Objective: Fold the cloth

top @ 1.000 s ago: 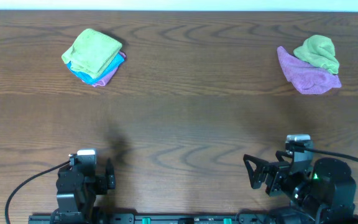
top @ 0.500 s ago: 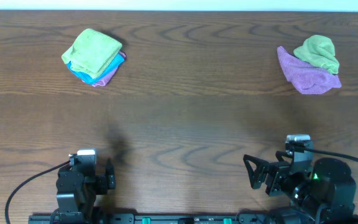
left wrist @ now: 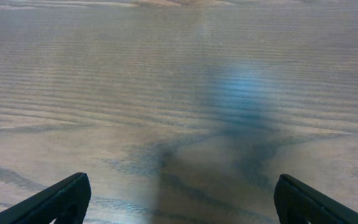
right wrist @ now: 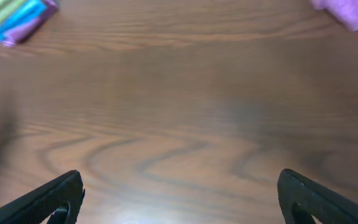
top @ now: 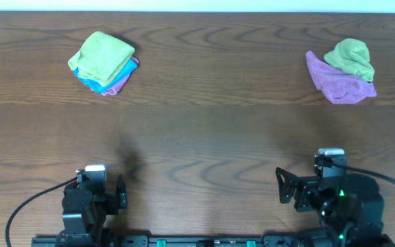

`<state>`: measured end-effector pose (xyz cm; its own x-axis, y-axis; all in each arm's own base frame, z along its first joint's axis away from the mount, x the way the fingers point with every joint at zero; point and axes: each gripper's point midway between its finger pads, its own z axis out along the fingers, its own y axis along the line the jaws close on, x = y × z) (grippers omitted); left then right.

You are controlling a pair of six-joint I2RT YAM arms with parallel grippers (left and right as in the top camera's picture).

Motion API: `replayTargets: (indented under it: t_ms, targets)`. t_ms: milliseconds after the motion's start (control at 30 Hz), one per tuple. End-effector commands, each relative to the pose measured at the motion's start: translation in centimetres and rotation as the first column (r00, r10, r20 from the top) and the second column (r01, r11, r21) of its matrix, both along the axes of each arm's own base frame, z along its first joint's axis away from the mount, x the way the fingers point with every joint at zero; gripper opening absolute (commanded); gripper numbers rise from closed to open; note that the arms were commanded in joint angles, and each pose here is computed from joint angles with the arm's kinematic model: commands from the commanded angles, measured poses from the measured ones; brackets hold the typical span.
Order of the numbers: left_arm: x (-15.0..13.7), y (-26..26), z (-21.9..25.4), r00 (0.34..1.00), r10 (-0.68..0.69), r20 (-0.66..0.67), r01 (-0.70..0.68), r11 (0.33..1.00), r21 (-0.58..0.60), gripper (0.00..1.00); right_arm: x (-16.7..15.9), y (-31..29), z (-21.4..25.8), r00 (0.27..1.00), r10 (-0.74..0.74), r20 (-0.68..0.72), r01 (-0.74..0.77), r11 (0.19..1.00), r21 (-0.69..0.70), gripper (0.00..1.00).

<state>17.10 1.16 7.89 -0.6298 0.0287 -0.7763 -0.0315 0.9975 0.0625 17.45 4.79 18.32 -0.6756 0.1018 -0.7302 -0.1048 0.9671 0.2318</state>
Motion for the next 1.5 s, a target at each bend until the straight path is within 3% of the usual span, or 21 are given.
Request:
replayTargets:
  t_ms: [0, 100, 467, 1467]
  targets:
    - [-0.6, 0.1, -1.0, 0.999, -0.016, -0.041, 0.017, 1.000, 0.026, 0.95, 0.4, -1.2, -1.5, 0.998, 0.026, 0.056, -0.018, 0.991, -0.134, 0.99]
    - [-0.6, 0.1, -1.0, 0.999, -0.016, -0.041, 0.017, 1.000, 0.026, 0.95, 0.6, -1.3, -2.6, 0.994, 0.054, 0.100, -0.036, 0.985, -0.169, 0.99]
    - [-0.6, 0.1, -1.0, 0.999, -0.016, -0.041, 0.017, 1.000, 0.026, 0.95, 0.3, -4.3, -5.7, 0.982, -0.095, 0.161, 0.125, 0.973, -0.194, 0.99]
    - [-0.6, 0.1, -1.0, 0.999, -0.016, -0.041, 0.017, 1.000, 0.026, 0.95, 0.2, -4.7, -11.5, 0.987, -0.148, 0.063, 0.157, 0.973, -0.169, 0.99]
